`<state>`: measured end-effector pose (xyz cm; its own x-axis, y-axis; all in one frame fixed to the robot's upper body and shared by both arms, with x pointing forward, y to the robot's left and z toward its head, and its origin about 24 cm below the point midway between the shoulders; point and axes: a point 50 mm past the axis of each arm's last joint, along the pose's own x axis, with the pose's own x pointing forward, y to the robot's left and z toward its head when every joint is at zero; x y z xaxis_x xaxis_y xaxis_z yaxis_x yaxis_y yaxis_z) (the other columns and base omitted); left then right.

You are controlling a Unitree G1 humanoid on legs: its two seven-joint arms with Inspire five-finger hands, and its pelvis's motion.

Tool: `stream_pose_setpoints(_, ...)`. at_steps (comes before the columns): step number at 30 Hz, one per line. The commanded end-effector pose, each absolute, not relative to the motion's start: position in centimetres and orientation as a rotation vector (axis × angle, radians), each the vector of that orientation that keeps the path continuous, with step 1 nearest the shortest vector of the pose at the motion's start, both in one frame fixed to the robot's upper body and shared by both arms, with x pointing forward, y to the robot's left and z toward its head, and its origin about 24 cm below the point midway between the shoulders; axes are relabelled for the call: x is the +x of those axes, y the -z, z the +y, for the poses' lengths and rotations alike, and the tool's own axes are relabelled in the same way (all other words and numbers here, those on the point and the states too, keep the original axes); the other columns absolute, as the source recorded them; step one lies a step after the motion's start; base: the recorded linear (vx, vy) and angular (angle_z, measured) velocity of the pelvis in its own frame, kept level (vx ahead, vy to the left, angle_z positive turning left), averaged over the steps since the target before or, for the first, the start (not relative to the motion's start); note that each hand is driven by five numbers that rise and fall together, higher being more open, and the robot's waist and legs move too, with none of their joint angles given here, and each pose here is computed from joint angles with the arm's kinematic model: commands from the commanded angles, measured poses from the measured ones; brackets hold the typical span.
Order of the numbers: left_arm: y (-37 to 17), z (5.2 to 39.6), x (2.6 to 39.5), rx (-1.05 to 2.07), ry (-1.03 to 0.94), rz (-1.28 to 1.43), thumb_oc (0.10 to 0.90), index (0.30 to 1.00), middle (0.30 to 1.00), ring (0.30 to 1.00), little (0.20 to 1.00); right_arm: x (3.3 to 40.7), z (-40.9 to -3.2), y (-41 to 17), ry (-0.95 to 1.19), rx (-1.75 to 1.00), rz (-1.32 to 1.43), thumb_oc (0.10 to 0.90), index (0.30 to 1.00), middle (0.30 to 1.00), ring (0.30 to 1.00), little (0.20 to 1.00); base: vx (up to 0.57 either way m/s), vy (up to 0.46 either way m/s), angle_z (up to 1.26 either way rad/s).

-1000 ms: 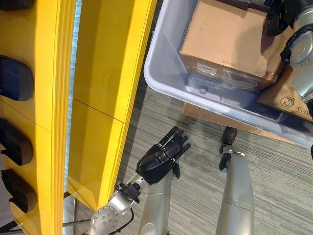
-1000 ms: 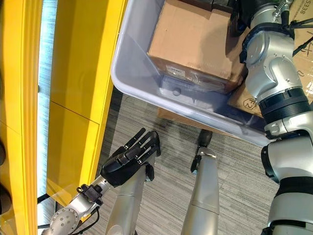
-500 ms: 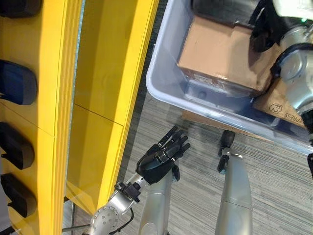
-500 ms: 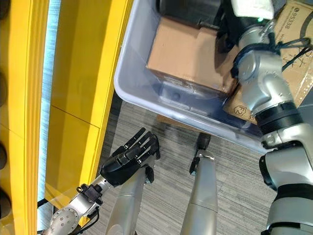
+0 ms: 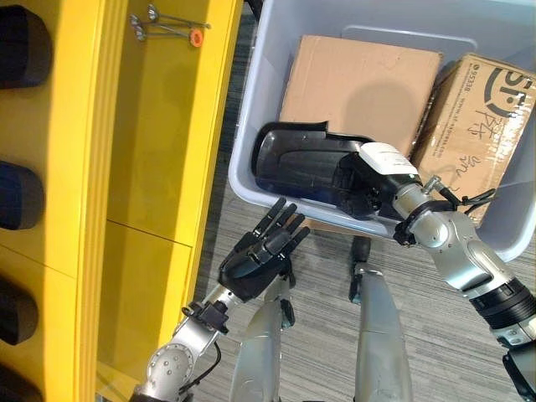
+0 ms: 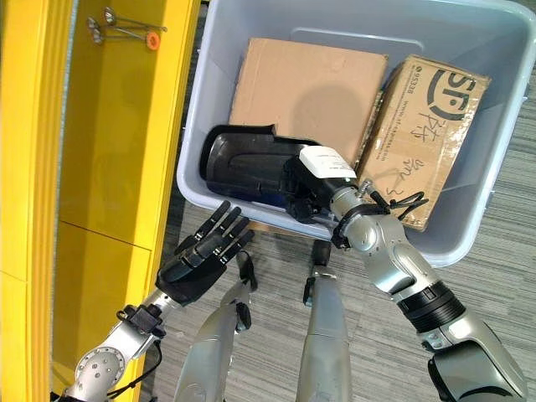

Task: Move parts from the plastic box to the shelf.

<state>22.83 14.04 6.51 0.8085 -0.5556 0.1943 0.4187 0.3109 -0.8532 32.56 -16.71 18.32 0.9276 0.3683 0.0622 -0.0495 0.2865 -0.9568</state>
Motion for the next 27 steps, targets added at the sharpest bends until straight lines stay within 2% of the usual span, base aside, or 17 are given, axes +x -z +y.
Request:
stream_pose_setpoints(1,-8.7,13.4,21.6,-1.080,0.766,0.049,0.900,1.000,1.000,1.000,1.000,30.1,-12.0,-24.6,-0.375,-1.160,-0.704,0.400,0.300,0.300,0.300,0.300,0.00,0.000,0.00)
stream_pose_setpoints(12,-8.6,13.8,22.2,-1.030,0.723,0.047,0.900,1.000,1.000,1.000,1.000,30.1,-13.6,-24.2,-0.406,-1.068,-0.634,0.400,0.300,0.300,0.300,0.300,-0.01,-0.028,0.00)
stream_pose_setpoints(17,-8.7,14.7,22.5,-0.861,0.710,0.004,0.900,1.000,1.000,1.000,1.000,30.2,-15.7,-23.2,-0.461,-0.970,-0.515,0.400,0.300,0.300,0.300,0.300,0.04,0.046,0.01)
stream_pose_setpoints(22,-9.2,15.8,22.8,-0.746,0.706,-0.024,0.900,1.000,1.000,1.000,1.000,30.0,-18.7,-22.3,-0.391,-0.931,-0.444,0.400,0.300,0.300,0.300,0.300,0.09,0.032,0.01)
stream_pose_setpoints(24,-9.0,16.0,22.9,-0.746,0.690,0.000,0.900,1.000,1.000,1.000,1.000,30.2,-20.8,-21.4,-0.285,-0.877,-0.387,0.400,0.300,0.300,0.300,0.300,0.17,0.000,-0.02)
stream_pose_setpoints(27,-8.7,16.0,22.9,-0.762,0.673,0.011,0.900,1.000,1.000,1.000,1.000,30.6,-22.0,-20.9,-0.198,-0.835,-0.366,0.400,0.300,0.300,0.300,0.300,0.10,0.012,-0.05)
